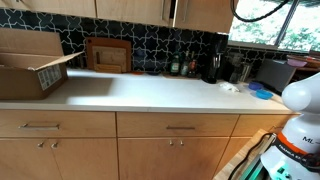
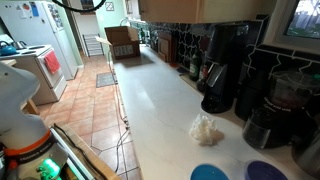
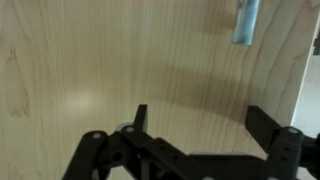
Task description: Close the top right cupboard door
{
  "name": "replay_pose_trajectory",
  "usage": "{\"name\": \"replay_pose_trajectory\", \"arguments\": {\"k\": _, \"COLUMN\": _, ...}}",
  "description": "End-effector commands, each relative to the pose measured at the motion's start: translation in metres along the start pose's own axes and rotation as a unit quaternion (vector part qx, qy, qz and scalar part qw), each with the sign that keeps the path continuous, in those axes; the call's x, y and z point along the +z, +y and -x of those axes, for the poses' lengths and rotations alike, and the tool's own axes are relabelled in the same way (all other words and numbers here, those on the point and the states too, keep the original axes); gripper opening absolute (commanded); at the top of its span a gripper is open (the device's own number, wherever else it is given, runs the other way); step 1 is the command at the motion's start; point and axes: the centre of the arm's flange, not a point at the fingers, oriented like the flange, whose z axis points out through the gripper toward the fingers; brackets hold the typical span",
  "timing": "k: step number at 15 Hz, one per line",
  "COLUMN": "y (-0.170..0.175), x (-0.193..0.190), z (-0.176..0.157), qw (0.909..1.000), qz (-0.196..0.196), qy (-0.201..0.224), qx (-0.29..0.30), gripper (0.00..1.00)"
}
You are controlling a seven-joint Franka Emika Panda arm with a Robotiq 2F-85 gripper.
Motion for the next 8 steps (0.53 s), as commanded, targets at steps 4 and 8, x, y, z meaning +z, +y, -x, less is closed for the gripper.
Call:
{"name": "replay_pose_trajectory", "arguments": {"k": 4, "y": -0.038, "x": 0.047, "z": -0.006, "qw": 0.9984, "qz": -0.009, "qy": 0.041, "qx": 0.037, "gripper": 1.00}}
{"name": "replay_pose_trajectory", "arguments": {"k": 8, "y": -0.046, "x": 0.073, "z": -0.005, "qw": 0.9984, "qz": -0.016, "qy": 0.035, "qx": 0.041, "gripper": 1.00}}
